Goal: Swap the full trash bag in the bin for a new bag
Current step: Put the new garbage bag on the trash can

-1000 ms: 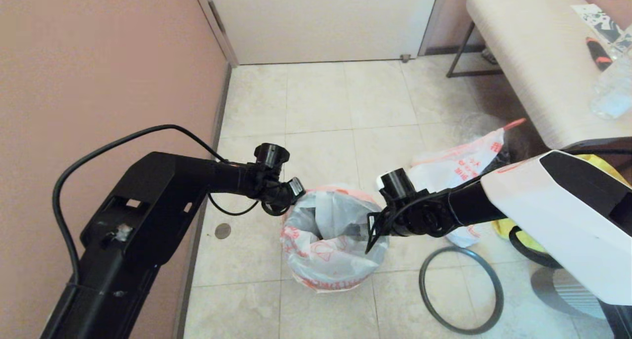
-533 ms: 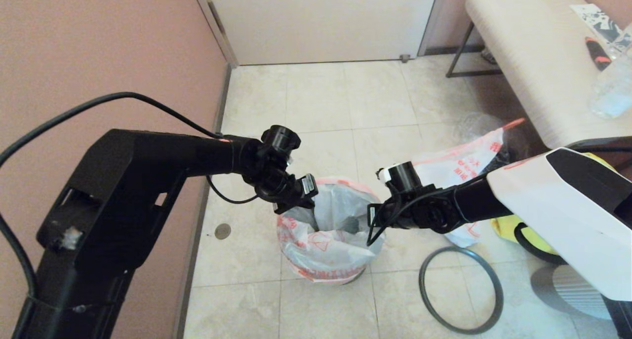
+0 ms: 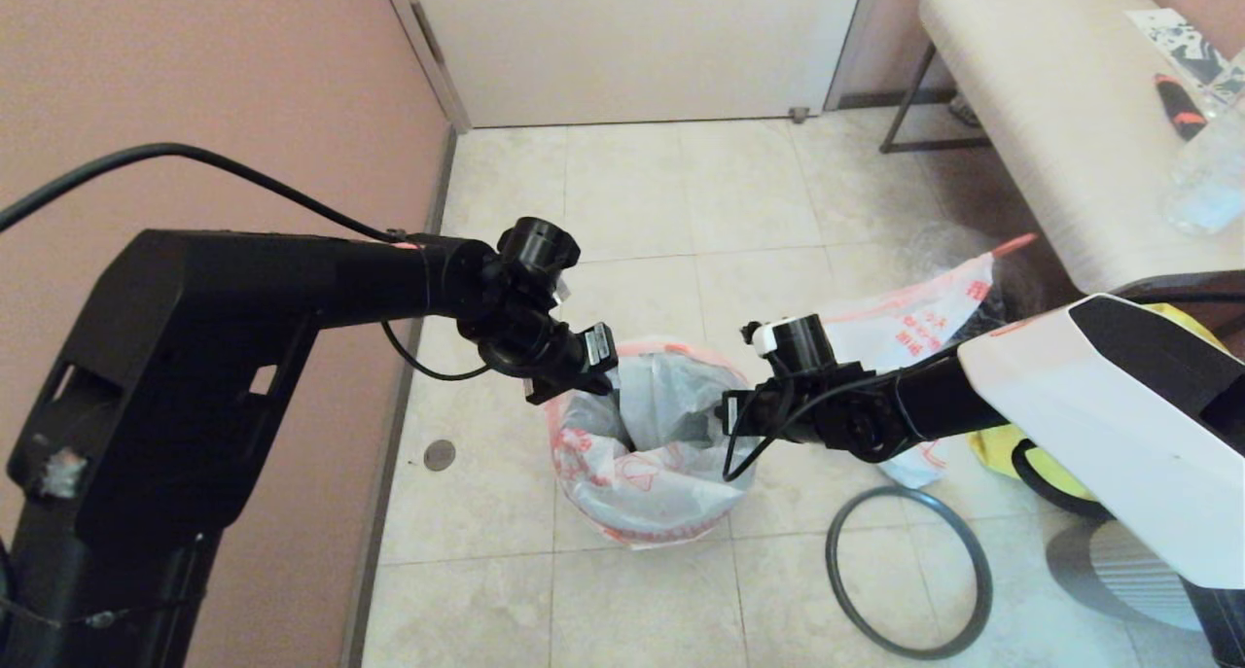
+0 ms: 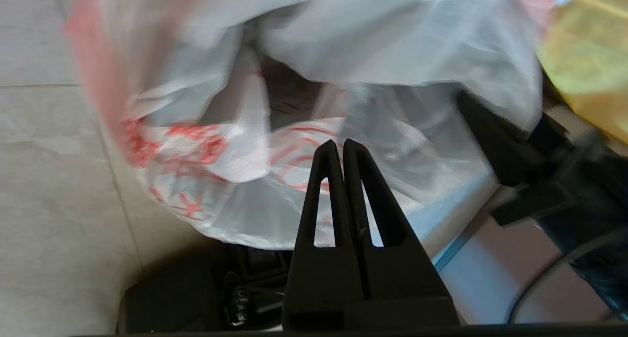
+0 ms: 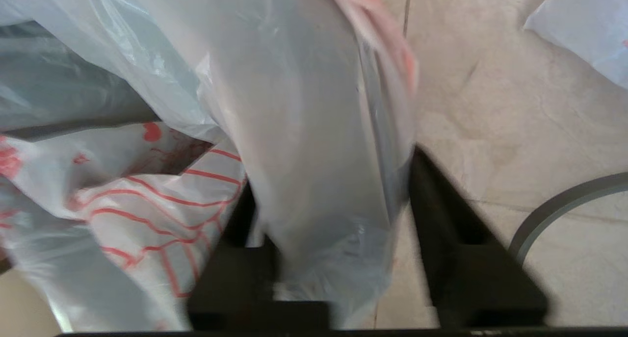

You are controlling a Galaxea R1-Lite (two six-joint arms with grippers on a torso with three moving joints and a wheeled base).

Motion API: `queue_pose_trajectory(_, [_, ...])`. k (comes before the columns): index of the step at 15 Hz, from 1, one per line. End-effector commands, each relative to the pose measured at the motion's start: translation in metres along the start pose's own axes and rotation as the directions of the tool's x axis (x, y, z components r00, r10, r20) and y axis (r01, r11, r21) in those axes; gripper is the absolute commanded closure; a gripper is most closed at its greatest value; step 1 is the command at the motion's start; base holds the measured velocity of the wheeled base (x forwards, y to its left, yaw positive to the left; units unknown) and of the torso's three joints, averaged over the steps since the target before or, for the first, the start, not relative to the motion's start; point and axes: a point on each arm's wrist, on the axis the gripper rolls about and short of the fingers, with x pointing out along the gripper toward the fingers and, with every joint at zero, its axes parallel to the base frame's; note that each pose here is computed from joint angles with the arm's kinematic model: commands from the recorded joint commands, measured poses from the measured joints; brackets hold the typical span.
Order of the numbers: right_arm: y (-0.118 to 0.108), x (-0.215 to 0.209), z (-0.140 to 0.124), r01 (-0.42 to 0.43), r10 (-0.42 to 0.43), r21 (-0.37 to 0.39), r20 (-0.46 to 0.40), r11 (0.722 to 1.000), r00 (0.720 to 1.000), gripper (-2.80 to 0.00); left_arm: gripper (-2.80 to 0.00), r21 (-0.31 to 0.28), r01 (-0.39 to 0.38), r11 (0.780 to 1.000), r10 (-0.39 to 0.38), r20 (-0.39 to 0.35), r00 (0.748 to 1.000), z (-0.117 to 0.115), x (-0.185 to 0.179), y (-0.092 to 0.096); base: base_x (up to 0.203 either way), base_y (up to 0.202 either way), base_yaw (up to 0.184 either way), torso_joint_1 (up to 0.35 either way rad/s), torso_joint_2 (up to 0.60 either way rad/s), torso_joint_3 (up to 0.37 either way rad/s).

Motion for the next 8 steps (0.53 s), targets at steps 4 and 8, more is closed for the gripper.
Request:
queue_pose_trajectory(4, [-0.005,-0.030,-0.010,-0.082,0.077,-0.057,-0.090,0.995,0.993,-2.80,0.00,0.003,0.008,1.000,-0.008,0.005,1.000,-0.001,-0.007,-0.004,0.000,0.000,0.000,0.000,0.00,0.000])
queue_pose_trajectory(8, [-0.009,-0.041,-0.003,-0.103,0.099,-0.044,-0.074,0.994,0.992,-2.80,0.00,0.015,0.010,1.000,-0.010,-0.012,1.000,-0.006,-0.007,-0.010,0.000,0.000,0.000,0.000,0.00,0.000])
